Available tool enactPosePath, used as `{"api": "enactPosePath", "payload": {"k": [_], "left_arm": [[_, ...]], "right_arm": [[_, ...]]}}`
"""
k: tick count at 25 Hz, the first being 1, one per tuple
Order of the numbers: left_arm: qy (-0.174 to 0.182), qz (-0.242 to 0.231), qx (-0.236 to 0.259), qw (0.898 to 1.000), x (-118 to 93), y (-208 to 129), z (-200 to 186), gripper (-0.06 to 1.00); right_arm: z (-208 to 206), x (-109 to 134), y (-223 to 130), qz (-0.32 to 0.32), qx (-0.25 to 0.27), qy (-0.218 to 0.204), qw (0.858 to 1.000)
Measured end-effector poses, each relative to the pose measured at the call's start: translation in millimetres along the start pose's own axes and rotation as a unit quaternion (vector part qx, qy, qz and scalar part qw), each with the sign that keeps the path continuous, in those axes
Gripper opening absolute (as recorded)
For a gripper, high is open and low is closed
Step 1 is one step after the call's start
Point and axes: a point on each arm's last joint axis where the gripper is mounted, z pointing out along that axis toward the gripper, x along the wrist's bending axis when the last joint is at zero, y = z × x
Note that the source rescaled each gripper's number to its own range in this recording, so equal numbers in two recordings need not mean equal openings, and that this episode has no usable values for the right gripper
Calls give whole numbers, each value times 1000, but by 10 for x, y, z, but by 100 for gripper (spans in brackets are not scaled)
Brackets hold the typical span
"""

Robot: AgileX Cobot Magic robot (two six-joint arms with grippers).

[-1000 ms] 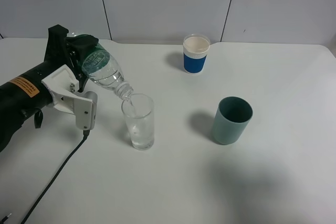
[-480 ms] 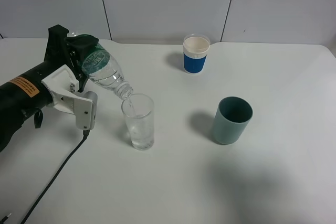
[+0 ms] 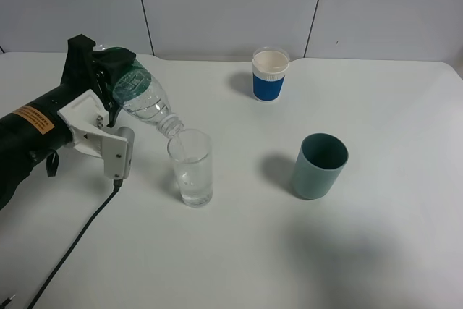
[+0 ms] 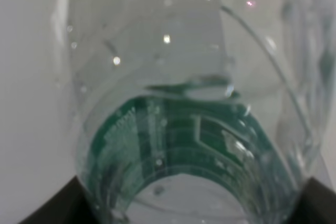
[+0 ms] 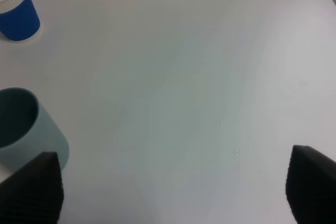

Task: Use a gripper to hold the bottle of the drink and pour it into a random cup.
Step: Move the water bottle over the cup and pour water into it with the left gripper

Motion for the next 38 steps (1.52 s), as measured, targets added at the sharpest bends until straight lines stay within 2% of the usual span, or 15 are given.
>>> {"api": "enactPosePath", "payload": {"k": [11, 18, 38], "left_arm": [[1, 9, 0, 1000, 2, -1, -1, 0], [17, 10, 5, 1000, 81, -24, -21, 0], [18, 12, 5, 1000, 83, -25, -22, 0]], "right_arm": [[0, 0, 0, 0, 0, 0, 1000], [0, 0, 0, 0, 0, 0, 1000], [0, 0, 0, 0, 0, 0, 1000]]}}
